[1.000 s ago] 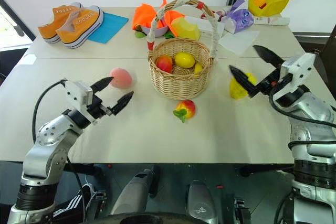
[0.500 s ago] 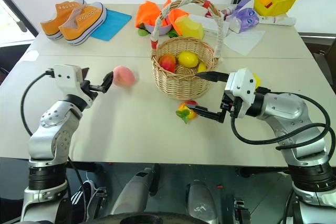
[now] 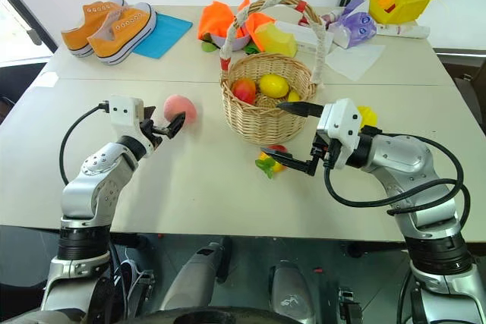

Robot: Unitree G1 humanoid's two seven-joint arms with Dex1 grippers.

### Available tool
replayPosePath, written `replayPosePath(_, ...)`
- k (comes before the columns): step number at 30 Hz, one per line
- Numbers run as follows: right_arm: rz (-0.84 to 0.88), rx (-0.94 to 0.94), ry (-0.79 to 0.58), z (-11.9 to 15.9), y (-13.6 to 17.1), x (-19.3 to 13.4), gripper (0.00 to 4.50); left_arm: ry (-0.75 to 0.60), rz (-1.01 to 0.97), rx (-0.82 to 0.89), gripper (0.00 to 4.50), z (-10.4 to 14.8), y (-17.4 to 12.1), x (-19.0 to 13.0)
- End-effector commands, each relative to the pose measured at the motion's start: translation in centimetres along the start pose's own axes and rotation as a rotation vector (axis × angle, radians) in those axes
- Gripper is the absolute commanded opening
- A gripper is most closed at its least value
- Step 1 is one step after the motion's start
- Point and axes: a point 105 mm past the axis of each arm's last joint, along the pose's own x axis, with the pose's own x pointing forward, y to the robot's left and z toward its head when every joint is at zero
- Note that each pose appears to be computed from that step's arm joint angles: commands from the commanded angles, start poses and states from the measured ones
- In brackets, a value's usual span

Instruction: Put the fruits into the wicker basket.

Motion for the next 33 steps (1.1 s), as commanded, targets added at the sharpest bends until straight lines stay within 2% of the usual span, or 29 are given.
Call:
replayPosePath(1, 0.013, -0.042, -0.047, 1.6, 0.6, 0.6, 4.48, -0.062, -0.053, 0.01, 4.5, 1.2, -1.3, 1.1)
replayPosePath(6, 0.005, -0.044, -0.045, 1.7, 0.6, 0.7, 4.48, -0.01, -0.008, 0.017, 4.5, 0.0, -0.8, 2.2)
replayPosePath(8, -0.002, -0.046, -0.04, 1.6, 0.4, 0.7, 4.5, -0.001, -0.012, 0.02, 3.98, -0.2, -0.9, 2.3)
replayPosePath(11, -0.01, -0.047, -0.037, 1.5, 0.1, 0.6, 4.5, -0.004, 0.0, 0.018, 2.84, -0.2, -0.8, 2.4)
replayPosePath(12, -0.013, -0.048, -0.038, 1.5, 0.1, 0.6, 4.5, -0.005, 0.004, 0.018, 2.75, -0.2, -0.7, 2.4)
replayPosePath(14, -0.019, -0.05, -0.035, 1.4, -0.1, 0.5, 4.5, -0.033, 0.003, 0.007, 2.72, 0.3, -0.7, 2.3)
replayPosePath(16, -0.022, -0.053, -0.031, 1.3, -0.2, 0.5, 4.5, -0.122, -0.071, -0.036, 2.72, 2.3, -2.0, 2.0)
replayPosePath(21, -0.035, -0.062, -0.025, 1.2, -0.7, 0.3, 4.5, -0.227, -0.371, 0.024, 2.72, 5.5, -5.9, -1.3)
replayPosePath(25, -0.057, -0.059, -0.023, 1.0, -1.3, 0.0, 4.5, -0.294, -0.681, -0.064, 2.72, 7.9, -9.9, -4.9)
replayPosePath(28, -0.054, -0.063, -0.02, 1.0, -1.4, -0.3, 4.5, -0.318, -0.725, -0.056, 2.72, 8.9, -11.0, -4.6)
replayPosePath(33, -0.126, -0.061, -0.002, 0.5, -2.2, -1.3, 4.5, -0.315, -0.626, -0.066, 2.72, 10.0, -14.6, 1.2)
